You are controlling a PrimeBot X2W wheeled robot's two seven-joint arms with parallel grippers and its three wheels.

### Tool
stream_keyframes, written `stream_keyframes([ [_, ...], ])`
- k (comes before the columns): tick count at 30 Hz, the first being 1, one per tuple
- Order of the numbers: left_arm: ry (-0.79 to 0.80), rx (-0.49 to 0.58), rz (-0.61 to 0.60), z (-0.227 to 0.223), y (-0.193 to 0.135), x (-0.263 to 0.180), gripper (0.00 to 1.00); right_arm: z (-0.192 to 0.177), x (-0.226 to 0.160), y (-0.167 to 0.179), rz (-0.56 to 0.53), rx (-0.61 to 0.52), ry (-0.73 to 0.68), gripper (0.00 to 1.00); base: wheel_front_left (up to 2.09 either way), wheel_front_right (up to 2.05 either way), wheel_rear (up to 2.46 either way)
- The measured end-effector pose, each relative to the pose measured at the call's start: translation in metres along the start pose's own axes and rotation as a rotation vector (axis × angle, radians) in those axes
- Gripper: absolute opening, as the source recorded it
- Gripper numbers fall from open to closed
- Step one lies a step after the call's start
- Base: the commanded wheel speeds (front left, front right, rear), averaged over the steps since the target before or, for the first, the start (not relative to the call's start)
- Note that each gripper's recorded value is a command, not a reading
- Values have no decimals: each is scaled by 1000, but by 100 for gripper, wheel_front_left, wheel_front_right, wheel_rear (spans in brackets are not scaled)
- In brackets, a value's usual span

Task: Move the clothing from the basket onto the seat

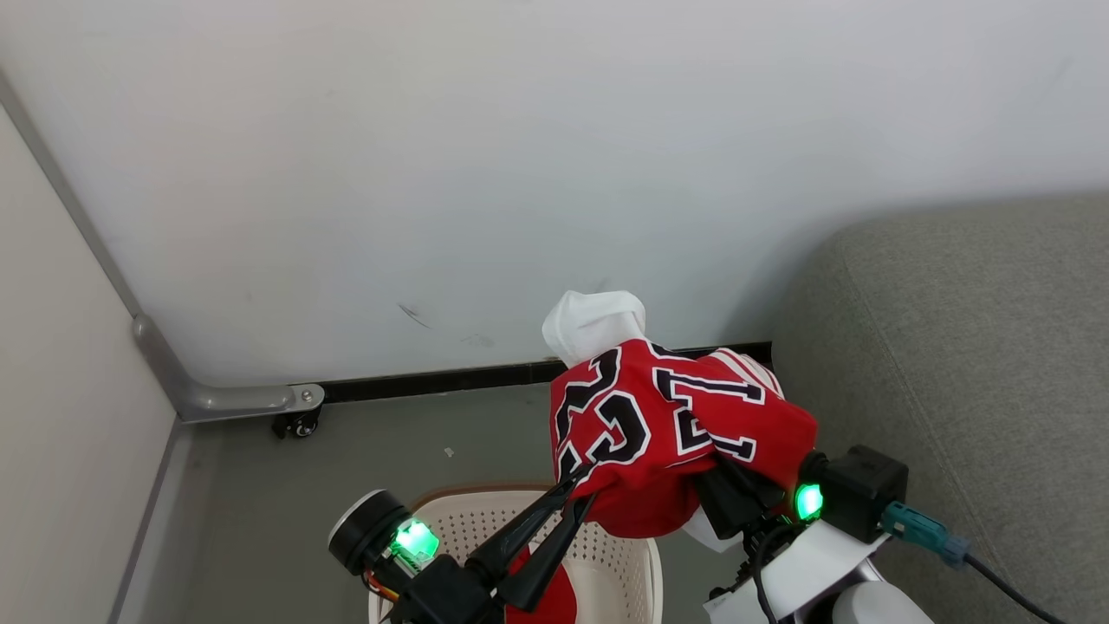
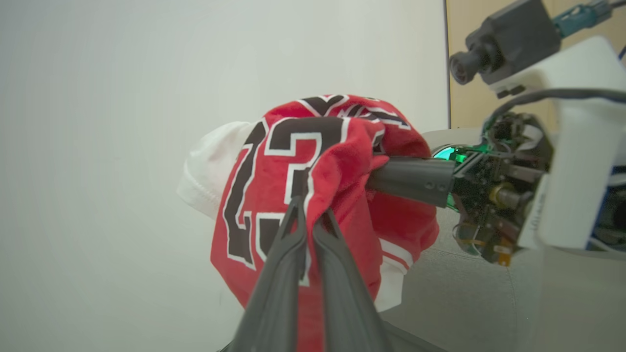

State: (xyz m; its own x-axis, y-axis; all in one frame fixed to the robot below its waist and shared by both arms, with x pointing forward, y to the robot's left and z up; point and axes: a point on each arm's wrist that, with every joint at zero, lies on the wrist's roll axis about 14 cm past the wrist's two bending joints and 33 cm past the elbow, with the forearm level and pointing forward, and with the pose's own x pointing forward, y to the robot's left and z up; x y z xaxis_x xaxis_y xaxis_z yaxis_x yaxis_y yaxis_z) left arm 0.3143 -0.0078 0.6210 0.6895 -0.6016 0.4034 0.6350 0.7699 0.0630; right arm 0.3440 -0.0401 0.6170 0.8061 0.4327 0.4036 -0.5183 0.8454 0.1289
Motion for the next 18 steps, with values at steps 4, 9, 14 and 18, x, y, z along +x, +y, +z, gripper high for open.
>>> stream_keyframes([
  [4,11,-1,3,-3,0,-1,100,0,0,1,3,1,-1,0,0,0,0],
  [9,35,1,9,-10,2,-4,100,1,0,1,4,-4,-2,0,0,0,0],
  [14,46,10,5,-13,2,-6,100,3,0,-1,-2,-7,-7,0,0,0,0],
  [18,80,3,0,-23,-2,-13,100,6,-1,-7,-19,-14,-14,0,0,0,0],
])
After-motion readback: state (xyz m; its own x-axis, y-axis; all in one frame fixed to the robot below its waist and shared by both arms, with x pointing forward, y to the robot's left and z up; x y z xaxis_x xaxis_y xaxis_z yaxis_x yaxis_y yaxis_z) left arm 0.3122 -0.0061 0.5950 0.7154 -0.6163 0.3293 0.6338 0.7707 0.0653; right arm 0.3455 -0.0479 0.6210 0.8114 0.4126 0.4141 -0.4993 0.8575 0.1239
